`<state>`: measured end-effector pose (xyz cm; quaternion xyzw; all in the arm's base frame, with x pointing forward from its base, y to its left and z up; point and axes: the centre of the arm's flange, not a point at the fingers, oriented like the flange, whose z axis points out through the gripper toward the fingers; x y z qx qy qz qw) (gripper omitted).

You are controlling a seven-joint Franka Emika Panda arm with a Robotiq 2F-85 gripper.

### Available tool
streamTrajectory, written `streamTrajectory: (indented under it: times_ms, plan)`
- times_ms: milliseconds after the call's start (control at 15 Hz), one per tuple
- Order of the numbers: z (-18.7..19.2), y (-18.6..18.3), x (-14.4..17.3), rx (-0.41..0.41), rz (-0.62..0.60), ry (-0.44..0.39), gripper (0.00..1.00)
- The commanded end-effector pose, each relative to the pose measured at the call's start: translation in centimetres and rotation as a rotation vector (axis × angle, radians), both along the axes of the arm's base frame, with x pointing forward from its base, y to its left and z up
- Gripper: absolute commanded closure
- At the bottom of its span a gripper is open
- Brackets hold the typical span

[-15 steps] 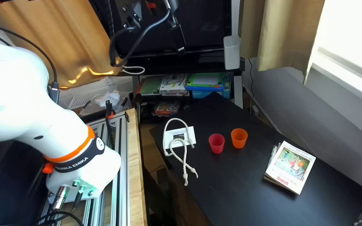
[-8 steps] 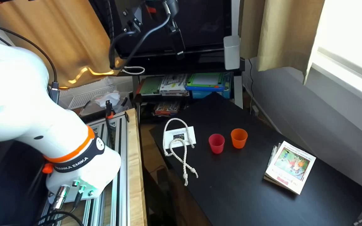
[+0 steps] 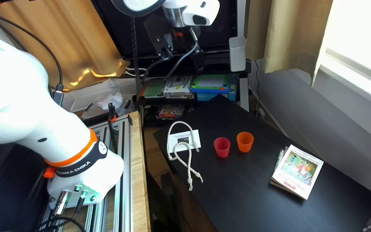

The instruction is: Lay the pink cup on its side, then lay the orange cup on its side and turn the orange cup upside down then the pink cup

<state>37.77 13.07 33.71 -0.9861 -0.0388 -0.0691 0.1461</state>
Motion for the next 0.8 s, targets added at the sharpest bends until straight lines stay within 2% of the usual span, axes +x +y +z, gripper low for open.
streamTrajectory:
  times_ms: [0,133,200,267,400,733]
  plan:
    - [-7.4,3.4,4.2,0.032,-0.015,0.049,0.0]
    - [-10.9,4.6,5.1,0.033,-0.021,0.119,0.0]
    - [-12.8,5.2,5.3,0.0,-0.049,0.222,0.0]
    - [-8.2,3.5,2.4,0.012,-0.026,0.121,0.0]
    - [-10.0,3.9,2.9,0.001,-0.026,0.149,0.0]
    - [-8.4,3.7,3.2,0.013,-0.031,0.116,0.0]
